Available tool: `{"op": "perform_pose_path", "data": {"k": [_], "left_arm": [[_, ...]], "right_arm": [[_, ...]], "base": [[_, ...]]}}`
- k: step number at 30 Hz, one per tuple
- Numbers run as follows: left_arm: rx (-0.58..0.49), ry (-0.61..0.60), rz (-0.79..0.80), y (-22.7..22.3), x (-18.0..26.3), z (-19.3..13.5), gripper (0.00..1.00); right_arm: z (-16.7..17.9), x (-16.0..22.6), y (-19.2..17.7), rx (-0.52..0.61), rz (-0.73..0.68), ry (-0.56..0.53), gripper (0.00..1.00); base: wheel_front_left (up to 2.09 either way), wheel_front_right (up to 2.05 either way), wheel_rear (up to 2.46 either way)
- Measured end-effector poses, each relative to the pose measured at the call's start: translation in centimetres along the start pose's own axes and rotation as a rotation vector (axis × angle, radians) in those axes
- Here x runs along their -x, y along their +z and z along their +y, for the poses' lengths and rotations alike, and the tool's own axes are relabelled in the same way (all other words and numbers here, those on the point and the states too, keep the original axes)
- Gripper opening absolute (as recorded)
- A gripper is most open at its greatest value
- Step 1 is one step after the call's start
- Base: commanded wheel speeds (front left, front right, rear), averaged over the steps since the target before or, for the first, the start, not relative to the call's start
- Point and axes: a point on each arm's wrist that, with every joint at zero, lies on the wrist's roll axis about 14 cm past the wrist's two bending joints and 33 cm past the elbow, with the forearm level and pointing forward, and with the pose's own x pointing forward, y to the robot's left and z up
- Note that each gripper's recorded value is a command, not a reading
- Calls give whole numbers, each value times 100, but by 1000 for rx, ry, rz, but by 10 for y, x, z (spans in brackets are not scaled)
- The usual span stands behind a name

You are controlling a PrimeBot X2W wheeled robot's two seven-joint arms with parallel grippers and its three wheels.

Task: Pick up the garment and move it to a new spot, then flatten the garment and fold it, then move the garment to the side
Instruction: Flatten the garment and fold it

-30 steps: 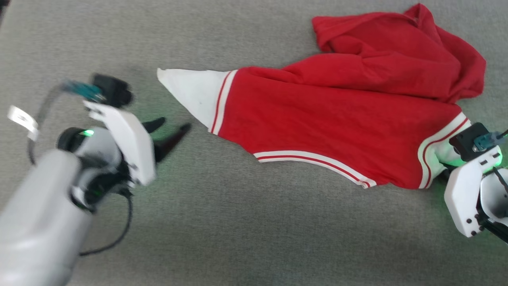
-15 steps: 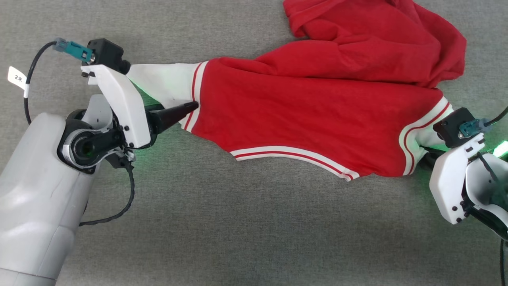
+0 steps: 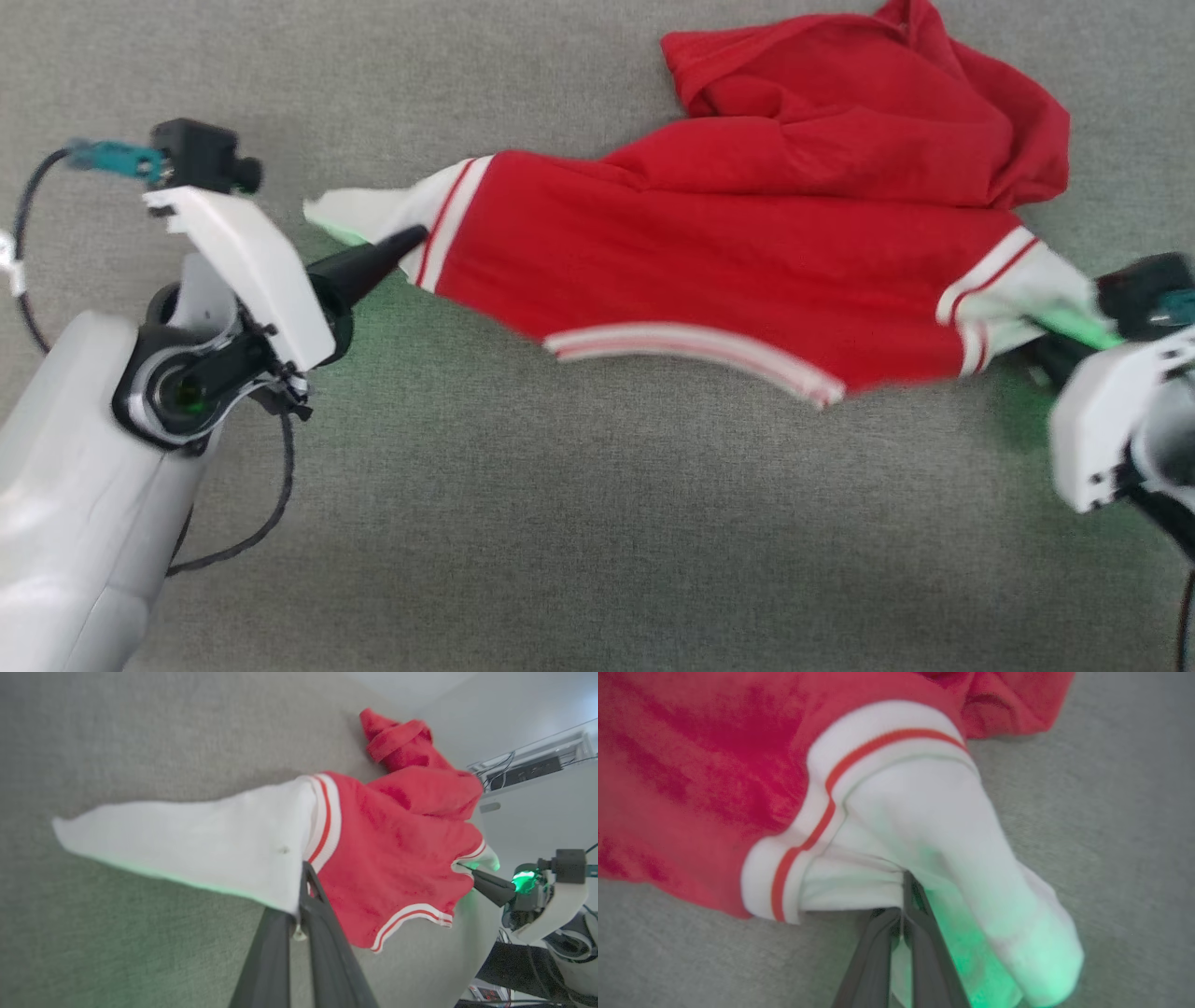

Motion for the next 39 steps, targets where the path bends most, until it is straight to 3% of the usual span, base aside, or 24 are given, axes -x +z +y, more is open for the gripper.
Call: {"op": "perform_pose_path", "data": {"k": [5,12,19,26,33,39], "left_arm": [[-11,-70,-179,20,16,-22,0],[-18,-127,-303,41,10,-39,0],[-20,-130,-564,132,-10,-46,0],[-160,-21,-714,226,-33,-46,0],[-219,-61,-1035,329,-6,-101,0],[-200,-161,-1189,369,35,-152,0]], "right_arm": [[-29,25,36,-72,-186,-93,0],[-36,34,82,-135,-363,-112,0],[-47,29,170,-157,-594,-104,0],[-71,14,266,-165,-748,-101,0],[-100,60,377,-226,-1067,-163,0],[-104,94,421,-217,-1204,-204,0]], "base": [[0,0,0],[0,0,0],[0,0,0],[0,0,0],[0,0,0],[0,0,0]]}}
